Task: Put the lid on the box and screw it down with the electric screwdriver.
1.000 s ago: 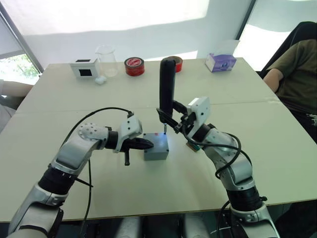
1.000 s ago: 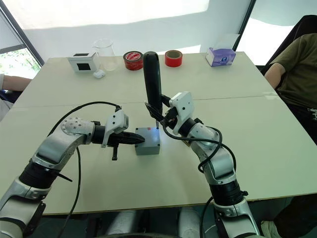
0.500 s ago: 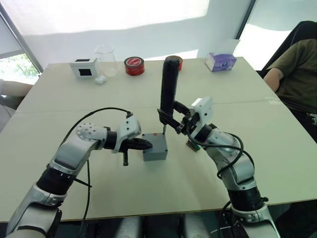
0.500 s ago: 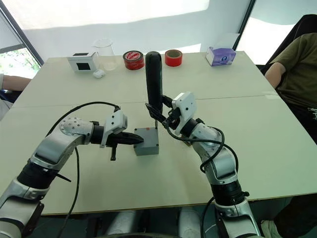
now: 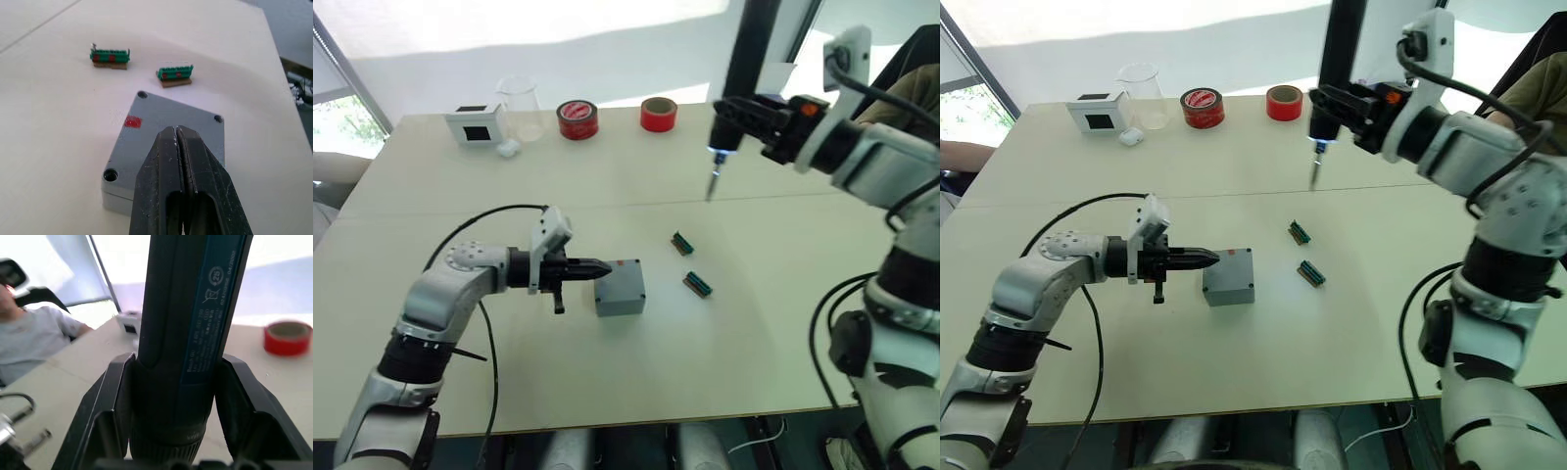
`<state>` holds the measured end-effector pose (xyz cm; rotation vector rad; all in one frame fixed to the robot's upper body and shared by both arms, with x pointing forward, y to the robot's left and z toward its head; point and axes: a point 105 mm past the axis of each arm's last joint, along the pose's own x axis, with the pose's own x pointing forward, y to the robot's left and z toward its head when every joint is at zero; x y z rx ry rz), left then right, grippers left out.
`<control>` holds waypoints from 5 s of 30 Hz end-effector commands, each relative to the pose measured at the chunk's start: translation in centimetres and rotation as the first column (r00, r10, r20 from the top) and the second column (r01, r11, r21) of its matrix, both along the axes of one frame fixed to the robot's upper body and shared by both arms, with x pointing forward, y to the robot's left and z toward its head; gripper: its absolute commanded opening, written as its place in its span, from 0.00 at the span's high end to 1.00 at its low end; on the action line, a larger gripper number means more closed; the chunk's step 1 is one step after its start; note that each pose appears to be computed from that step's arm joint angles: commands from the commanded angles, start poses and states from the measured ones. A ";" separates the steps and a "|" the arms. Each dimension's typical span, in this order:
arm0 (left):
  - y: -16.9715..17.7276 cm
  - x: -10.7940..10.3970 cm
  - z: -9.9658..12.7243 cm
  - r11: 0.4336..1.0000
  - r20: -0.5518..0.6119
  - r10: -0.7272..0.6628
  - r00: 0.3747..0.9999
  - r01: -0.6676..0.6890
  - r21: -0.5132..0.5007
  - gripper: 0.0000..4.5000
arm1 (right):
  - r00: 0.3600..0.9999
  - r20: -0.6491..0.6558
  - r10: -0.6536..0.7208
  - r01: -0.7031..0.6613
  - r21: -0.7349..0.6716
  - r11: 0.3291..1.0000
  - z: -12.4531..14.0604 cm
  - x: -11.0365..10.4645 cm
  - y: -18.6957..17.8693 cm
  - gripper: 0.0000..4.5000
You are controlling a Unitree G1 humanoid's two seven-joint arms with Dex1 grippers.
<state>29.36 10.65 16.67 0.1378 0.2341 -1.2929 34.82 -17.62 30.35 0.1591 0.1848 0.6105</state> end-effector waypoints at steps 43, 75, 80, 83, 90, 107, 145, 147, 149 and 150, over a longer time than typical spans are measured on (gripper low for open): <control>4.9 1.5 0.3 0.968 0.130 0.192 0.973 -0.210 0.141 1.00 | 0.840 -0.180 0.512 -0.520 -0.536 0.665 -11.1 -7.0 4.8 0.01; 1.4 3.8 -3.3 0.965 0.145 0.121 0.982 -0.151 0.213 1.00 | 0.719 -0.181 0.671 -0.684 -0.355 0.637 -16.4 -10.5 11.8 0.01; 4.3 3.7 -4.3 0.936 0.135 0.171 0.976 -0.204 0.287 1.00 | 0.745 -0.163 0.646 -0.653 -0.370 0.661 -14.7 -10.3 9.6 0.01; 4.6 2.4 -4.9 0.937 0.096 0.159 0.983 -0.180 0.299 1.00 | 0.745 -0.172 0.644 -0.656 -0.365 0.661 -14.8 -10.6 8.9 0.01; 3.1 0.5 -5.6 0.952 0.045 0.118 0.992 -0.126 0.280 1.00 | 0.802 -0.139 0.581 -0.576 -0.435 0.692 -15.6 -7.9 8.5 0.01; 0.5 2.4 -4.4 0.967 0.109 0.118 0.987 -0.139 0.211 1.00 | 0.752 -0.176 0.635 -0.645 -0.398 0.653 -18.3 -8.9 10.6 0.01; 3.3 0.7 3.8 0.988 0.106 0.111 0.988 -0.121 0.095 1.00 | 0.988 0.090 0.123 -0.082 -0.367 0.927 -16.1 6.2 3.0 0.42; 3.2 0.5 3.8 0.988 0.105 0.113 0.988 -0.123 0.093 1.00 | 0.986 0.098 0.136 -0.093 -0.357 0.930 -16.1 6.3 3.5 0.42; 3.3 0.4 3.4 0.987 0.097 0.118 0.988 -0.128 0.098 1.00 | 0.984 0.100 0.148 -0.104 -0.355 0.929 -16.1 6.2 3.7 0.42; 3.4 0.3 3.3 0.987 0.093 0.120 0.988 -0.129 0.100 1.00 | 0.984 0.099 0.151 -0.107 -0.354 0.929 -16.1 6.2 3.8 0.42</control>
